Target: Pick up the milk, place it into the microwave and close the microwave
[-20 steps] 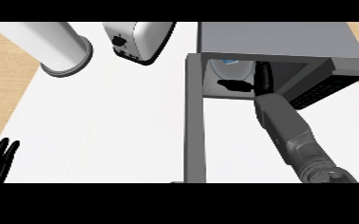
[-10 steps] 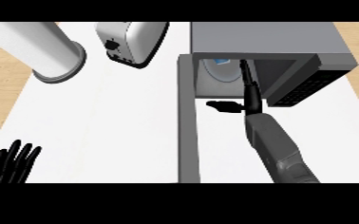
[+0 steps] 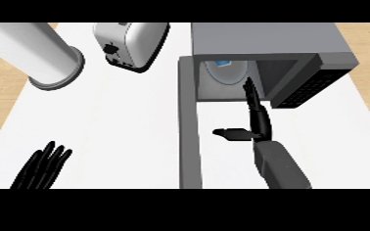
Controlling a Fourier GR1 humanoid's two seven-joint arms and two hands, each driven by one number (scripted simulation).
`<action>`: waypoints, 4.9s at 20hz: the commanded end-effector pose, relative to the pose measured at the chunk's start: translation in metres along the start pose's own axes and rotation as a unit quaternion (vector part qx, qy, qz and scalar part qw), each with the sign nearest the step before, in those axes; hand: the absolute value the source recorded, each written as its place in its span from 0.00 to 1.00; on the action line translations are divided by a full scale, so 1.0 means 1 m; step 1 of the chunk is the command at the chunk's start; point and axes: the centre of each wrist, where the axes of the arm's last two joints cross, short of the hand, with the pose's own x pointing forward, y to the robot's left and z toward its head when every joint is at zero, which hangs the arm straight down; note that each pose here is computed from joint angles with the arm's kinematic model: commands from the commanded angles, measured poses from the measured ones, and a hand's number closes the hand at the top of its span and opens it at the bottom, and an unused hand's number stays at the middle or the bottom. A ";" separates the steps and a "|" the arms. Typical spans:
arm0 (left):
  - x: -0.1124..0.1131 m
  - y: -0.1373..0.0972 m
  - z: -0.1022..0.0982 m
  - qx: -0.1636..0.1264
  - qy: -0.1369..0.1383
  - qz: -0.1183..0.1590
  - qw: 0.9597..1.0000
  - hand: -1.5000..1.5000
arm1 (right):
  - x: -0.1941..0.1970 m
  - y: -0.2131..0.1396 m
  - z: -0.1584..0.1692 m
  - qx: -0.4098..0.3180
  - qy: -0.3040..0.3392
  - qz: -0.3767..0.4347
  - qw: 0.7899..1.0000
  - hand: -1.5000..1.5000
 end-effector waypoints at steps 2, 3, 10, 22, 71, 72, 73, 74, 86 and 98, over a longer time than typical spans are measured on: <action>-0.014 -0.004 -0.026 -0.043 0.011 -0.009 0.999 0.00 | 0.003 -0.017 0.035 0.007 -0.003 0.000 1.000 0.00; 0.001 -0.018 -0.020 -0.052 0.016 -0.019 0.998 1.00 | 0.007 -0.013 0.040 -0.002 0.006 -0.015 1.000 0.00; -0.007 -0.047 -0.067 -0.089 0.019 -0.037 0.995 1.00 | 0.045 -0.054 0.071 -0.015 -0.031 -0.072 0.997 1.00; -0.055 -0.096 -0.147 -0.160 0.027 -0.109 0.981 1.00 | 0.110 -0.128 0.106 -0.072 -0.047 -0.054 0.995 0.00; -0.030 -0.234 -0.327 -0.126 -0.001 -0.092 0.988 1.00 | 0.253 -0.131 0.019 0.198 -0.173 -0.121 0.957 0.00; -0.031 -0.233 -0.329 -0.120 -0.002 -0.095 0.988 1.00 | 0.255 -0.132 0.020 0.203 -0.169 -0.112 0.958 0.00; -0.031 -0.230 -0.331 -0.112 0.004 -0.092 0.989 1.00 | 0.256 -0.133 0.019 0.198 -0.174 -0.117 0.957 0.00; -0.031 -0.232 -0.331 -0.113 0.000 -0.097 0.989 1.00 | 0.258 -0.130 0.017 0.202 -0.175 -0.121 0.956 0.00; -0.028 -0.233 -0.333 -0.081 -0.005 -0.092 0.992 1.00 | 0.278 -0.145 0.004 0.218 -0.181 -0.103 0.954 0.00; -0.030 -0.236 -0.330 -0.059 -0.012 -0.090 0.994 1.00 | 0.294 -0.162 -0.008 0.218 -0.179 -0.070 0.957 0.00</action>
